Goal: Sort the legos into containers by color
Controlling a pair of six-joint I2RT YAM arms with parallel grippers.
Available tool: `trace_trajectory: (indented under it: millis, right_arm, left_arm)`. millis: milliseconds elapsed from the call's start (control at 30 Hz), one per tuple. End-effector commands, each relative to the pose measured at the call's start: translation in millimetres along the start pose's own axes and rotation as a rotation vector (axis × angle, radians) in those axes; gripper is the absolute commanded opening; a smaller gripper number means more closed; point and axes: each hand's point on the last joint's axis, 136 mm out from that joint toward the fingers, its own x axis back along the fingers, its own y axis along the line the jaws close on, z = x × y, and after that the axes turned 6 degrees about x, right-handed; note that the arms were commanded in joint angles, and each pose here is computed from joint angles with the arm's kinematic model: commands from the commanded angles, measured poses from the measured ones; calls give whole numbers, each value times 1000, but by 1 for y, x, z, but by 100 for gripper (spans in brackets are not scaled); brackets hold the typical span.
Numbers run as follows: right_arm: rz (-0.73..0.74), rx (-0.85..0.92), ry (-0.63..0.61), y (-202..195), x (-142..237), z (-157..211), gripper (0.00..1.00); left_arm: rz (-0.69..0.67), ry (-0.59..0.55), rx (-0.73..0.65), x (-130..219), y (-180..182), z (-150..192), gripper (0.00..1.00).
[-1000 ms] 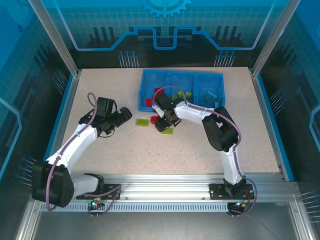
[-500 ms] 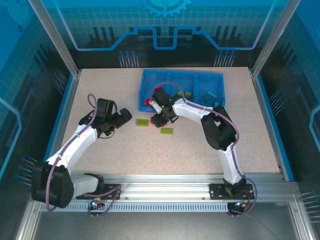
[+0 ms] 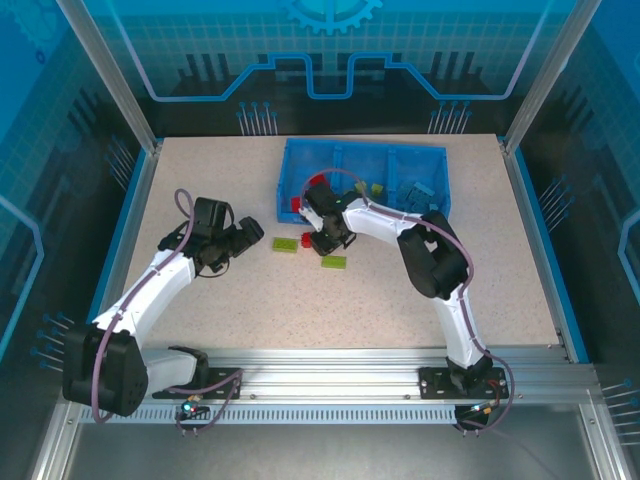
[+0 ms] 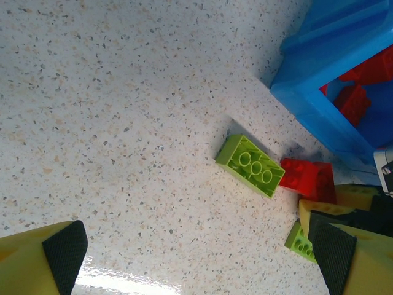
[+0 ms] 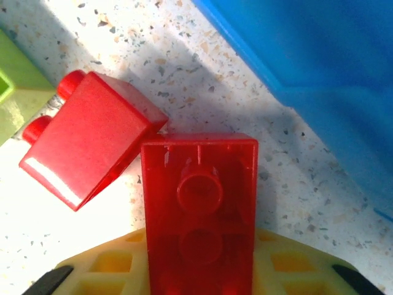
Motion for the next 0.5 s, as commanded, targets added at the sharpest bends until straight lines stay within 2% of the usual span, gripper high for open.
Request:
trace_trajectory:
  millis: [0,267,467]
  right_arm:
    - [-18,10,-65,13,37,-13,26]
    - [-21,-48,-201,-4,100,-42,26]
    - [-68,-224,-238,-39,112,-78,27]
  left_arm:
    - [-3,3,23,0,6,2,99]
    - [-3,32,20,-8,8,8,99]
    - [7,72,-3,-17,0,21,99]
